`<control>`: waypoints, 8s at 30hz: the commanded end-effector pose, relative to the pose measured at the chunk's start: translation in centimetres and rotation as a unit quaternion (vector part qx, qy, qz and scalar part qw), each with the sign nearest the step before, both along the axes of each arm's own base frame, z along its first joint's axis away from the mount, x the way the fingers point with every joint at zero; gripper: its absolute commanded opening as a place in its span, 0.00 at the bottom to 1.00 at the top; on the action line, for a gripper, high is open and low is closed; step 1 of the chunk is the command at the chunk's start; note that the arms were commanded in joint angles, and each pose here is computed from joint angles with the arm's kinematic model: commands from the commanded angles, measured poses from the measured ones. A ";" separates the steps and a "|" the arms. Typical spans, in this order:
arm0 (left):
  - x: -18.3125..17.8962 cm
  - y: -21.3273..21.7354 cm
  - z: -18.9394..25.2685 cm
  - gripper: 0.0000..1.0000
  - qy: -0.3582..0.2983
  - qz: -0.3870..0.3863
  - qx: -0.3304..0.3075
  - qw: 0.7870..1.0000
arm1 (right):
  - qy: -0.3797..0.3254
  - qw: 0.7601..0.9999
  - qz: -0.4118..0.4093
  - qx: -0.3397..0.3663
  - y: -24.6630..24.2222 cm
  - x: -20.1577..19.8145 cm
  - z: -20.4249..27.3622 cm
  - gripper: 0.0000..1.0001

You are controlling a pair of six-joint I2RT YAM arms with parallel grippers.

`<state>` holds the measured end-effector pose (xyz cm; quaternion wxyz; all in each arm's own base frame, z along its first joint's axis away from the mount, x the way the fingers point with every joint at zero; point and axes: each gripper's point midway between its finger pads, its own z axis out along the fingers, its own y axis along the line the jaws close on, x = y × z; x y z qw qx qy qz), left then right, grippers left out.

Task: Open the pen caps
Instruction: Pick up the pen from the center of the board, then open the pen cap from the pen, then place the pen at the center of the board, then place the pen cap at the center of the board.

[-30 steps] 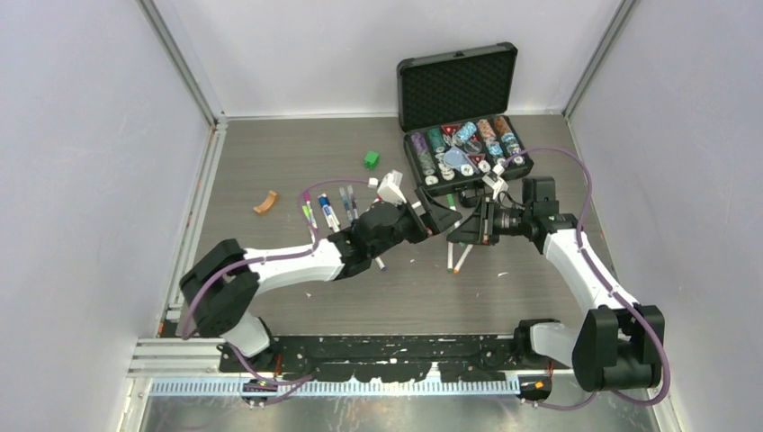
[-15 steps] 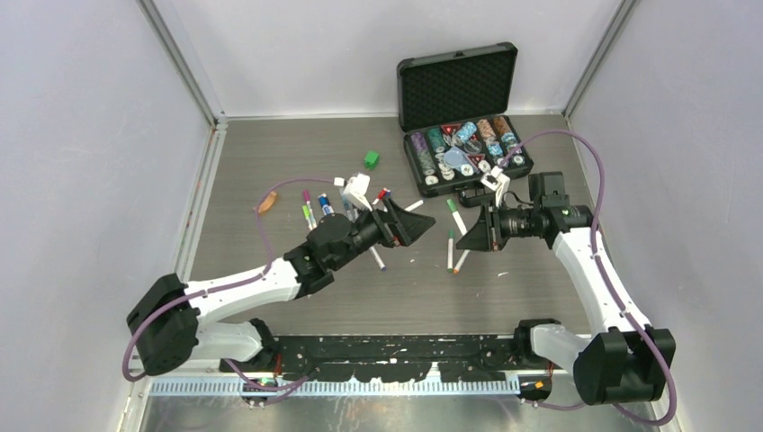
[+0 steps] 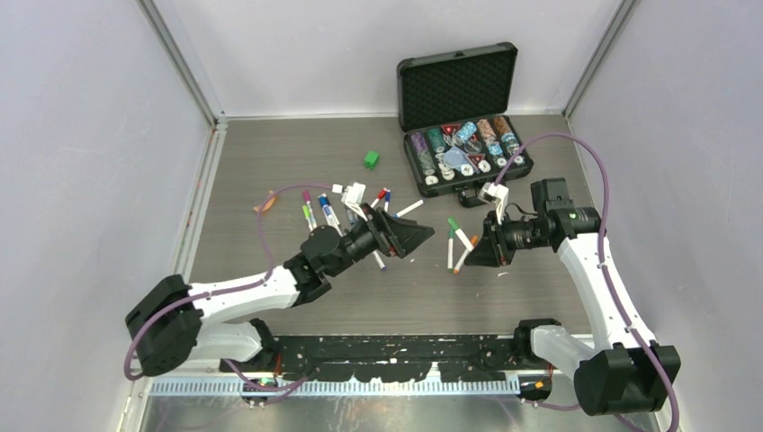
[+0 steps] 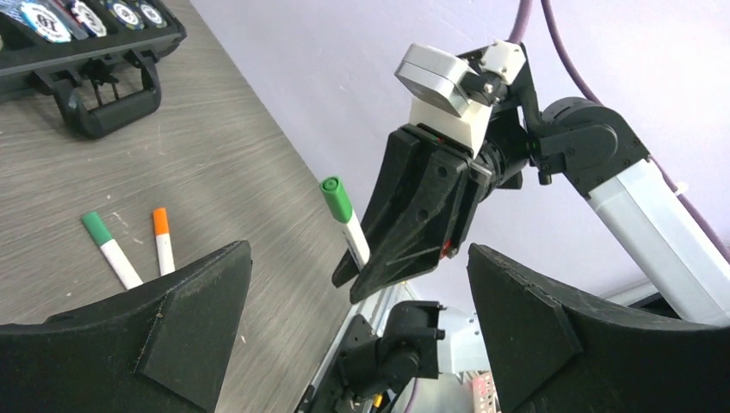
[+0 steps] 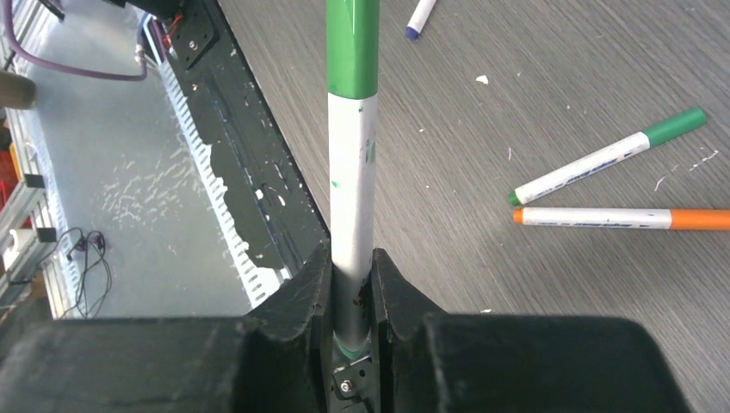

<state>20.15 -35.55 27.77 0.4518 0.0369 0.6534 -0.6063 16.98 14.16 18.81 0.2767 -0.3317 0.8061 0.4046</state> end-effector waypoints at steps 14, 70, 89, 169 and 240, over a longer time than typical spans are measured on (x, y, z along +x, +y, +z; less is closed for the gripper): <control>1.9 -5.1 2.9 0.77 -0.015 -0.008 -0.127 0.992 | -0.021 0.999 0.034 0.022 0.4 -0.8 1.8 0.00; 11.3 6.3 8.7 0.00 -0.006 0.145 -0.183 0.972 | -0.013 0.999 0.041 -0.008 -0.1 -0.9 1.1 0.00; 9.4 6.1 6.7 0.00 0.020 0.078 -0.117 0.990 | -0.052 0.993 -0.101 -0.043 -3.3 3.3 1.3 0.00; 13.0 -5.7 -19.7 0.00 0.198 -0.061 0.423 0.882 | -0.052 0.936 -0.335 -0.093 -12.7 7.9 0.2 0.64; 20.3 -8.8 -22.0 0.24 0.191 -0.017 0.467 0.863 | -0.046 0.941 -0.324 -0.085 -12.3 7.6 -0.2 0.64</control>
